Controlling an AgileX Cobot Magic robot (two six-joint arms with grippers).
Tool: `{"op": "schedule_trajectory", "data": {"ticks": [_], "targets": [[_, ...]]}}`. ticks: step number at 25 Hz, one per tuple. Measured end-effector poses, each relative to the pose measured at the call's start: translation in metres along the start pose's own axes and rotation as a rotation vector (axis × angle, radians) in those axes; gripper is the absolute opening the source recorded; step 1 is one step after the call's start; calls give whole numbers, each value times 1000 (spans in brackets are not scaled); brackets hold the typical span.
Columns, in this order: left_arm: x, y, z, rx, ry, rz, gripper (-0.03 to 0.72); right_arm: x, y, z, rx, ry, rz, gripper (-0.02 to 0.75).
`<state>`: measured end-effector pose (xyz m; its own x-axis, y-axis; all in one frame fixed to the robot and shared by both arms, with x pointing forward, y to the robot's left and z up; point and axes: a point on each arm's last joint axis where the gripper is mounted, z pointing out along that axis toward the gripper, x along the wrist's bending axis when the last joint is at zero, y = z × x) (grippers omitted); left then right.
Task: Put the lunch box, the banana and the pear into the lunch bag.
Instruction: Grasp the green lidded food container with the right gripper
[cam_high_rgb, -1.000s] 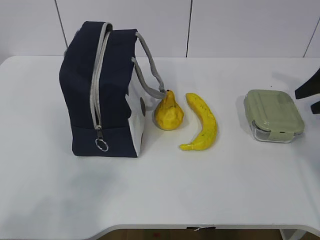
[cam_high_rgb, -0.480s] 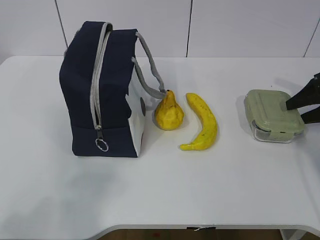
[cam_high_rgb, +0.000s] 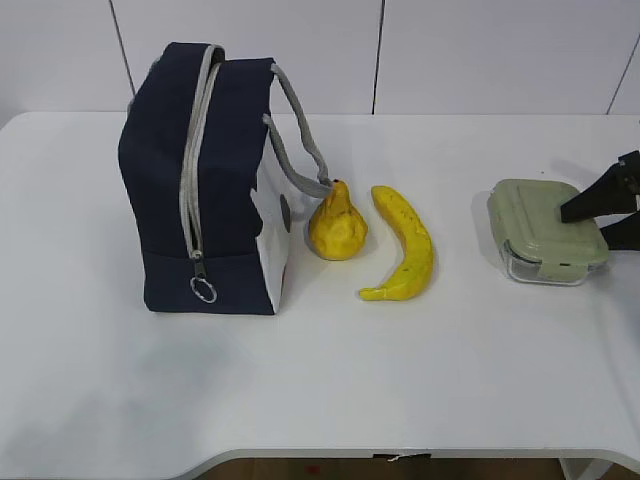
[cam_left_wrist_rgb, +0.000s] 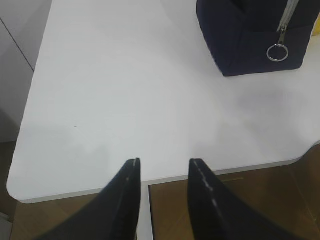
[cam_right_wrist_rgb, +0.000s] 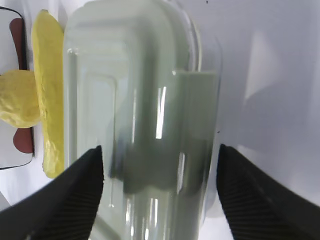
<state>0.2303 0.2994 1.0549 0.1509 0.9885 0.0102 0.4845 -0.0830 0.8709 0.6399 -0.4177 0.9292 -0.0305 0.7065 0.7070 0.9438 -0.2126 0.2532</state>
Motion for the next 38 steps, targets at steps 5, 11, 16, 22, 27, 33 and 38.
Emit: {"op": "schedule_trajectory", "data": {"ticks": [5, 11, 16, 22, 27, 33, 38], "targets": [[0, 0, 0, 0, 0, 0, 244, 0, 1, 1, -17, 17, -17, 557], [0, 0, 0, 0, 0, 0, 244, -2, 1, 2, -20, 15, -23, 499], [0, 0, 0, 0, 0, 0, 244, -2, 1, 2, -19, 15, -22, 478], [0, 0, 0, 0, 0, 0, 244, -2, 1, 2, -19, 15, -22, 471], [0, 0, 0, 0, 0, 0, 244, -2, 1, 2, -20, 17, -23, 435], [0, 0, 0, 0, 0, 0, 244, -2, 2, 2, -25, 21, -21, 391], [0, 0, 0, 0, 0, 0, 244, -2, 2, 2, -26, 22, -20, 386]]}}
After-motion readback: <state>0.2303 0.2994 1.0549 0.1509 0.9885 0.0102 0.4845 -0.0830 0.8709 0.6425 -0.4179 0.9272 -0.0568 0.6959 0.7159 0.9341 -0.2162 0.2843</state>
